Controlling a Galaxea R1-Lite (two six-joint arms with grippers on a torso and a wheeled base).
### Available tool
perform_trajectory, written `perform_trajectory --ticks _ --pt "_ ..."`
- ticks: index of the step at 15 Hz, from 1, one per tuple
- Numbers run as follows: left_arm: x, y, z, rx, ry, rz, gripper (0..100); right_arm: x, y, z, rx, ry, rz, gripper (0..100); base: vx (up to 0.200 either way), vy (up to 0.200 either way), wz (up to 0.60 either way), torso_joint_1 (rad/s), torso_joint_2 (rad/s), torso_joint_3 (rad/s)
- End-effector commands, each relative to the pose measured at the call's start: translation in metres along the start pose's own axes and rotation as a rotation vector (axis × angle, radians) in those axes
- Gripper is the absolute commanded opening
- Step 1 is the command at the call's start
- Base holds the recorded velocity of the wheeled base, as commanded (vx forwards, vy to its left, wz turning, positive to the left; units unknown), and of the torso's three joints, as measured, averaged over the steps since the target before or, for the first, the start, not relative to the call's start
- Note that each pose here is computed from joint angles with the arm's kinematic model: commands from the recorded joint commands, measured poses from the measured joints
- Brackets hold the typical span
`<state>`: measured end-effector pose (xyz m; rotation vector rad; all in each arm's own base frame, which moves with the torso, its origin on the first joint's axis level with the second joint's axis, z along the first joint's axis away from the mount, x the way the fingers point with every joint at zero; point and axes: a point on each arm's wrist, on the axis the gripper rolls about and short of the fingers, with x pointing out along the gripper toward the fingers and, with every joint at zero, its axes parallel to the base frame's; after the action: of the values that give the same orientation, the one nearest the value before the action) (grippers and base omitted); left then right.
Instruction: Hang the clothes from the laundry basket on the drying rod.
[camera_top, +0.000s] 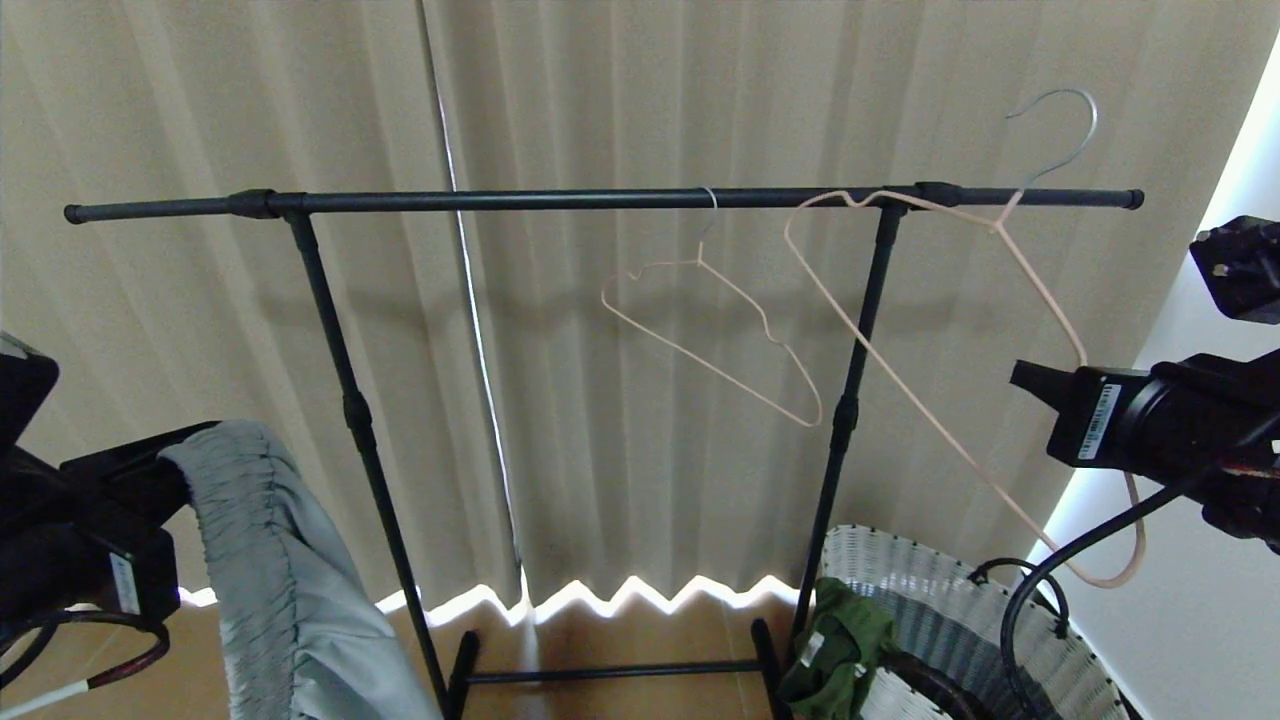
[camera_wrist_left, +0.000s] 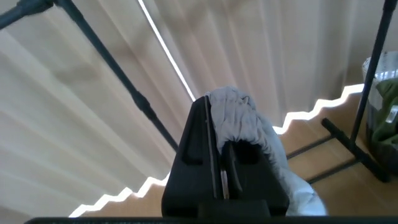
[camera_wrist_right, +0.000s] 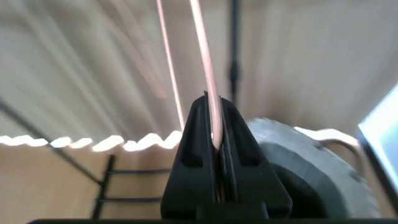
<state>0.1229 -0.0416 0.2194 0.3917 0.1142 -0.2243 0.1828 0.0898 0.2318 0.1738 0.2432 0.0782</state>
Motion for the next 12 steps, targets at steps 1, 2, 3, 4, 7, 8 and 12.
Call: perform_trajectory --ticks 1,2,3,4,7,8,12 --pt "0.009 -0.001 0.001 0.004 0.022 -0.008 0 -0.001 0.004 -0.004 -0.004 0.004 0.034 0 0.000 0.000 0.00 0.000 0.00 0.000" --pt "0.024 0.000 0.011 0.002 0.029 -0.005 0 -0.006 0.014 -0.009 -0.010 0.014 0.131 0 0.000 0.000 0.00 0.000 0.00 0.000" --pt "0.032 0.001 0.018 -0.002 0.027 -0.003 0 -0.009 0.021 -0.013 -0.020 0.030 0.182 0 0.000 0.000 0.00 0.000 0.00 0.000" --pt "0.038 0.002 0.023 -0.003 0.027 0.001 0 -0.012 0.026 -0.019 -0.034 0.053 0.214 0 0.000 0.000 0.00 0.000 0.00 0.000" --pt "0.069 -0.004 0.039 -0.044 0.035 -0.014 0 -0.033 0.048 -0.050 -0.104 0.150 0.372 0 0.000 0.000 0.00 0.000 0.00 0.000" --pt "0.076 -0.007 0.044 -0.069 0.035 -0.007 0 -0.038 0.053 -0.054 -0.112 0.166 0.409 0 0.000 0.000 0.00 0.000 0.00 0.000" --pt "0.112 -0.025 0.066 -0.150 0.058 0.096 0 -0.064 0.076 -0.069 -0.138 0.226 0.580 0 0.000 0.000 0.00 0.000 0.00 0.000"
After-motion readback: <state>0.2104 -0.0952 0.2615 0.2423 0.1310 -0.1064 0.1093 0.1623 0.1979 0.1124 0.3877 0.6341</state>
